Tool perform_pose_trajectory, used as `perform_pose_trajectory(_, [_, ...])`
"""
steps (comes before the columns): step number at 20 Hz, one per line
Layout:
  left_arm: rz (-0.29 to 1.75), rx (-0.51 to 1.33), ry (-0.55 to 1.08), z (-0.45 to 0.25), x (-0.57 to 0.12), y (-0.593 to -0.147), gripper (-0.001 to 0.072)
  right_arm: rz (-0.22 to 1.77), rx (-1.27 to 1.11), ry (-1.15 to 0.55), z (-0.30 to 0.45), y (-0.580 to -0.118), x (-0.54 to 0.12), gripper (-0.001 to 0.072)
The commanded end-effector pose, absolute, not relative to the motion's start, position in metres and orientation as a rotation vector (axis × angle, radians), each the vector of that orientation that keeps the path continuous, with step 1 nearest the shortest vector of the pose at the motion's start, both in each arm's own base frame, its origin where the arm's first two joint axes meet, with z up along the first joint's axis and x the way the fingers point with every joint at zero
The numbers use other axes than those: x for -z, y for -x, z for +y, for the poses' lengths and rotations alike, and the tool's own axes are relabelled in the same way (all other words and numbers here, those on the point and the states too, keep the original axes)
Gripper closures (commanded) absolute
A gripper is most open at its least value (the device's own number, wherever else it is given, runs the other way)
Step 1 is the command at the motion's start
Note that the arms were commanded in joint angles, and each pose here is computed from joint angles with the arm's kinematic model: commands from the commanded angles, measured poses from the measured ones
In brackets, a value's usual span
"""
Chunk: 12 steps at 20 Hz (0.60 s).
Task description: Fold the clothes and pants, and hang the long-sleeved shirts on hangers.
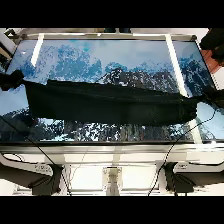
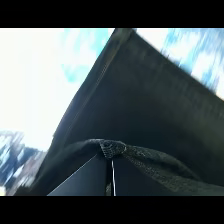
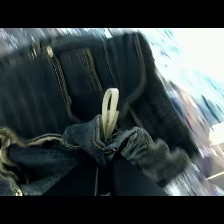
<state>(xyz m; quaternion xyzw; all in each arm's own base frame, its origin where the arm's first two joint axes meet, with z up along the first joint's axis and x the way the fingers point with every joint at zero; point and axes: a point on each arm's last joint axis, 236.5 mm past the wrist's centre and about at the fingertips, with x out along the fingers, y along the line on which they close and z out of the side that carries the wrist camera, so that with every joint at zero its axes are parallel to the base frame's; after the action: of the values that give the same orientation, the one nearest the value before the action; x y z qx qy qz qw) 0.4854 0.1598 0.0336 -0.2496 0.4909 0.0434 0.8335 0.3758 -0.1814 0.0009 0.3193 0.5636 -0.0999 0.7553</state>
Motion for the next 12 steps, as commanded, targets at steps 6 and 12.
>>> perform_pose_trajectory(6, [0.878, -0.098, 0.613, 0.150, -0.001, -0.565, 0.0682, 1.163, 0.273, -0.741, -0.178, -0.442, 0.057, 0.0675])
perform_pose_trajectory(12, [0.879, -0.087, 0.556, 0.157, 0.026, -0.573, 0.0682, 1.012, 0.359, -0.740, -0.206, -0.468, 0.052, 0.0675])
